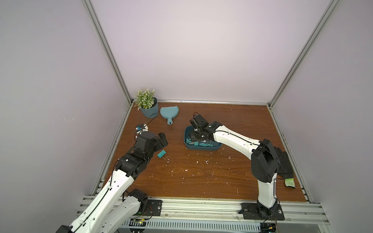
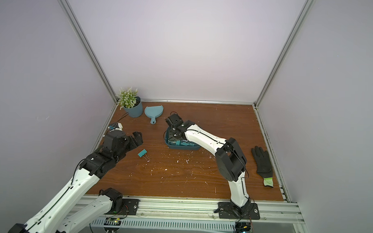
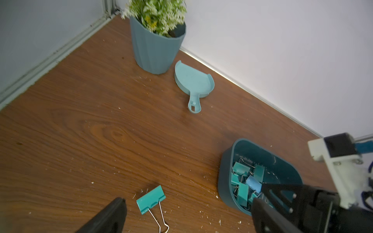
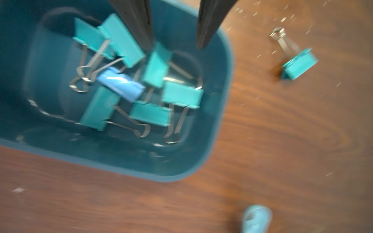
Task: Take out the binder clips from the storage box
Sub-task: Pick up the binder clip from the storage box.
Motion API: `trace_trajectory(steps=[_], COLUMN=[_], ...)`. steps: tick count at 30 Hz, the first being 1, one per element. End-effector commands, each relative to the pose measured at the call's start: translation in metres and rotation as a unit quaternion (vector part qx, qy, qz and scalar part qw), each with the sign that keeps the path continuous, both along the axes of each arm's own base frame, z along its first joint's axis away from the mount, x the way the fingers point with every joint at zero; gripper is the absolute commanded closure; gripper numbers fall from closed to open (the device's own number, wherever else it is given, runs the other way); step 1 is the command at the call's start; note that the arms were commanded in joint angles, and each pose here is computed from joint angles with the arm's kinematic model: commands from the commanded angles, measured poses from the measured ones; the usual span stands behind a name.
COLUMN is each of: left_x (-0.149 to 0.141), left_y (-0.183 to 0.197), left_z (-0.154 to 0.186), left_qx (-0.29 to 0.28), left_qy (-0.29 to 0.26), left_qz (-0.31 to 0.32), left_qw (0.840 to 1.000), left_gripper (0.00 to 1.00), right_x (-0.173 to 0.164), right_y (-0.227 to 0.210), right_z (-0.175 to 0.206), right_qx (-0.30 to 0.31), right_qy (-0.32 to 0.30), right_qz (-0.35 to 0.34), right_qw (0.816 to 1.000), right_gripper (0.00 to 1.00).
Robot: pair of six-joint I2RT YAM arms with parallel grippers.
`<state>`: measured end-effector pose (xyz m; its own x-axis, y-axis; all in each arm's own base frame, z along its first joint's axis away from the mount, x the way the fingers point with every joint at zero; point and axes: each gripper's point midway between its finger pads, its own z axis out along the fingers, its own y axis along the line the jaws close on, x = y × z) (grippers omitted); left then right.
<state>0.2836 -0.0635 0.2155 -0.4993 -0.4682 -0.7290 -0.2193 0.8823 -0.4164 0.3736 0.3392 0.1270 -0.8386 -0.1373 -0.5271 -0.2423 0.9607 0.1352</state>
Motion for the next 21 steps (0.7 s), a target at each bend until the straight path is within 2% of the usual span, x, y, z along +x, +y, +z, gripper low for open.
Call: trace_trajectory(steps=[1,4,13,18,21], left_x=[0.015,0.024,0.051,0.064,0.07], left_y=[-0.021,-0.032,-0.052,-0.059,-0.062], left_z=[0.011,0.008,-0.007,-0.013,-0.015], left_qx=[-0.026,-0.028,-0.005,0.005,0.009], left_qy=[-0.045,-0.052,-0.034,-0.023,-0.018], left_qz=[-0.049,-0.068,-0.095,-0.104,-0.108], left_qw=[0.997,0.996,0.995,0.994,0.994], left_gripper=[0.0,0.0,0.0,0.0,0.0], right_x=[0.013,0.019,0.029,0.046,0.055], right_y=[-0.037,-0.055,-0.066,-0.059,-0.052], right_z=[0.014,-0.001,-0.035,-0.042,-0.047], right_qx=[-0.025,-0.036,-0.061,-0.044,-0.045], right_qy=[-0.014,0.004,0.036,0.046,0.053], right_qz=[-0.026,-0.039,-0.04,-0.044,-0.041], right_qw=[0.999,0.999,0.997,0.997,0.997], right_gripper=[0.64,0.65,0.64,0.64,0.59])
